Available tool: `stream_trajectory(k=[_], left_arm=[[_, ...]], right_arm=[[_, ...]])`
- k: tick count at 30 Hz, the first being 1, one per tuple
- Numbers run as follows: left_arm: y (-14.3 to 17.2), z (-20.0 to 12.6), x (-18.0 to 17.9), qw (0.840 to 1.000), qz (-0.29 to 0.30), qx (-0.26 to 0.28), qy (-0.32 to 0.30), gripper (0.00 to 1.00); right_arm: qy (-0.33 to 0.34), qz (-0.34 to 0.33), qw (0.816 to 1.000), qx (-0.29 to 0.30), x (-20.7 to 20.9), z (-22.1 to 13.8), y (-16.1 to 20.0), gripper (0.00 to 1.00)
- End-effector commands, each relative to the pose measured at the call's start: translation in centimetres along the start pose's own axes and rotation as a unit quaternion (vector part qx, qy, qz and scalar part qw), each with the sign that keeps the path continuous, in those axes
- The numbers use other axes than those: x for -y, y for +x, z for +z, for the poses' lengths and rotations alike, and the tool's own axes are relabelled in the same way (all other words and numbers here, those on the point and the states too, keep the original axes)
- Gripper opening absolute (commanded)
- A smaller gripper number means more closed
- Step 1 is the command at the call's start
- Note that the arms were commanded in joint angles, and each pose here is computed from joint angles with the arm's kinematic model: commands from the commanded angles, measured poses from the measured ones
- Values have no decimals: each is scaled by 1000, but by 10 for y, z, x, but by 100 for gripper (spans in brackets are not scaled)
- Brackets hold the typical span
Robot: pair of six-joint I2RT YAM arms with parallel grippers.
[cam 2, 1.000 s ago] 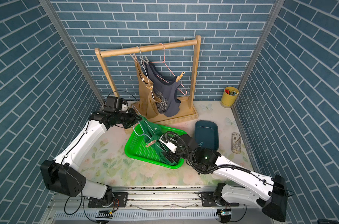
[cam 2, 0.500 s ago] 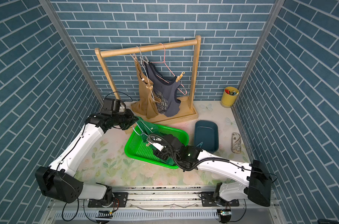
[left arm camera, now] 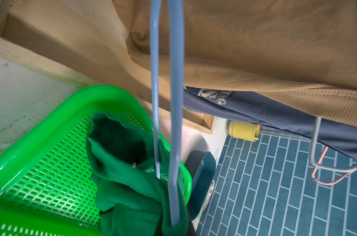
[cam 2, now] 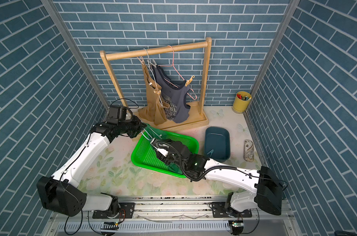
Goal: Remove the clothespins securing tank tops to the hanger
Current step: Remove the clothespin from the hanger.
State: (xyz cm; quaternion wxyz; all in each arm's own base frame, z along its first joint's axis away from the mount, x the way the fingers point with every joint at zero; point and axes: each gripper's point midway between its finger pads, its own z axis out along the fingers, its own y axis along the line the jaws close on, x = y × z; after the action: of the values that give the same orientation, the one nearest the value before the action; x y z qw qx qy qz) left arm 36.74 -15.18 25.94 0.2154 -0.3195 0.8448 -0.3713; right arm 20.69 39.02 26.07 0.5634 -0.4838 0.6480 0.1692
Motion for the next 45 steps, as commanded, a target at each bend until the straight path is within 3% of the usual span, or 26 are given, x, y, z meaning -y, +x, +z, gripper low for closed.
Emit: stream_trajectory(k=[1, 12, 16, 22, 36, 45], left_arm=[[-3, -7, 11, 999, -7, 7, 31, 0], [0, -6, 8, 999, -21, -8, 43, 0], [2, -8, 3, 999, -16, -14, 36, 0], [6, -6, -2, 999, -12, -26, 29, 0], [6, -4, -1, 999, -12, -28, 37, 0], [3, -4, -2, 999, -12, -23, 39, 0]], right_arm=[[10, -10, 1000, 10, 0, 3, 0, 59], [28, -5, 999, 21, 8, -11, 8, 68], [3, 17, 999, 30, 7, -18, 10, 62], [-16, 29, 999, 43, 2, -20, 5, 60], [-18, 32, 998, 55, 2, -12, -1, 49], [-4, 38, 998, 54, 5, -10, 3, 35]])
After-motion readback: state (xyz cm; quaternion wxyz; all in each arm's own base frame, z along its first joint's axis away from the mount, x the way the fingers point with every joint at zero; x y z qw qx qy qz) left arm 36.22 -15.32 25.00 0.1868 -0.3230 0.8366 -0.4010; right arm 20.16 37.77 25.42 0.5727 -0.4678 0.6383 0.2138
